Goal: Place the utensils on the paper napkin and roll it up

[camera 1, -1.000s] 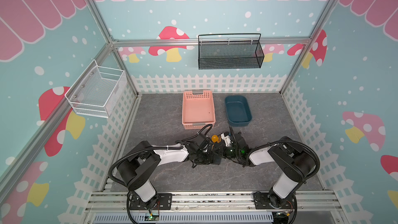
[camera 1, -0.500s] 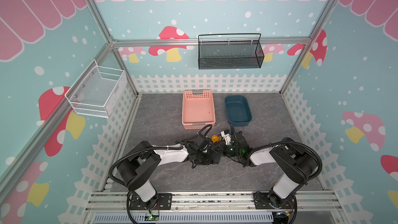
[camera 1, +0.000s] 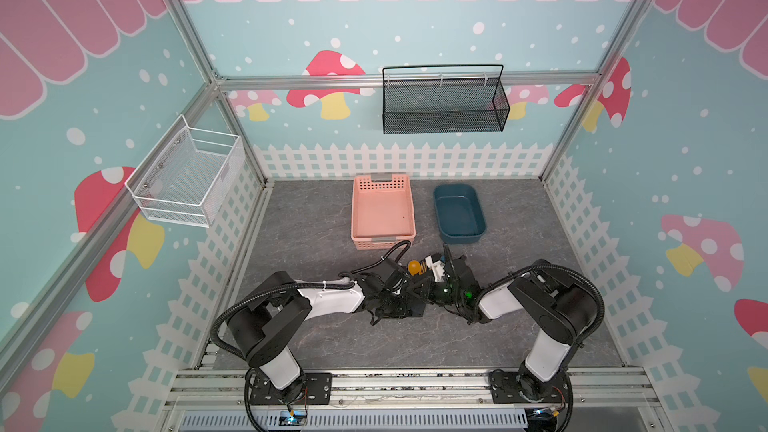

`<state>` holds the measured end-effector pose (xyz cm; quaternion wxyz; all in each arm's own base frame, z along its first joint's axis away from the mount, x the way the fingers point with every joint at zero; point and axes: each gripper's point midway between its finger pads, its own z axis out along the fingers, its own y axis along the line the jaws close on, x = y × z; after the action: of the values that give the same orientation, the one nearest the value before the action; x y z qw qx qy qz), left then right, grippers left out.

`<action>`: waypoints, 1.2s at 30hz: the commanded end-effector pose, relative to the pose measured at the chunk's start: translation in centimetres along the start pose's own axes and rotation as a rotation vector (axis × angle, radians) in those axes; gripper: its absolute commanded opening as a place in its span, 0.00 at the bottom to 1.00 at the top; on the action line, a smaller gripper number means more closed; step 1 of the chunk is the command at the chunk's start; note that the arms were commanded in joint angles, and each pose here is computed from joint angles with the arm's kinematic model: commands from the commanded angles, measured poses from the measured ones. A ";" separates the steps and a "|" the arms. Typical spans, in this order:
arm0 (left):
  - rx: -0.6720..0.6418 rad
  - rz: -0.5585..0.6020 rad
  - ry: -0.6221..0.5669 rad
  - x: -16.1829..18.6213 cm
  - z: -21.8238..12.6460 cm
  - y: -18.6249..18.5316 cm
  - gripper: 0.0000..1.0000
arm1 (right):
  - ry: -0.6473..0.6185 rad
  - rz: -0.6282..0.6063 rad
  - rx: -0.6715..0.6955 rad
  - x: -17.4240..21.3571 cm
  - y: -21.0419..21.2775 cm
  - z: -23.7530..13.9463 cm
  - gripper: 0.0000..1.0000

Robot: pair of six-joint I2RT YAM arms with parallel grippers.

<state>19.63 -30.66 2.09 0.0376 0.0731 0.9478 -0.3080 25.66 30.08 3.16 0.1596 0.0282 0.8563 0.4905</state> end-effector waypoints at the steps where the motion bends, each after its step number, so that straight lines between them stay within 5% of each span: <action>1: -0.006 -0.013 -0.010 0.0 -0.3 -0.2 0.03 | 0.019 0.015 -0.008 0.9 -0.5 0.2 0.01; 14: -0.078 -0.016 -0.173 -3.2 -6.3 0.6 0.05 | 0.024 0.015 -0.011 1.2 -0.7 0.2 0.10; 26: -0.070 -0.049 -0.167 -5.4 -6.8 2.9 0.09 | 0.029 0.014 -0.033 1.2 -0.4 0.3 0.39; 32: -0.020 -0.053 -0.156 -6.3 -5.9 1.9 0.13 | 0.031 0.020 -0.030 1.3 -0.5 0.3 0.38; 36: 0.020 -0.057 -0.156 -7.1 -5.4 1.0 0.07 | 0.038 0.023 -0.029 1.5 -0.6 0.4 0.28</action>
<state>25.37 -26.08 5.35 0.0892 0.0162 0.9517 -0.2933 25.32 30.67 3.71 0.1594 0.0150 0.8393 0.5196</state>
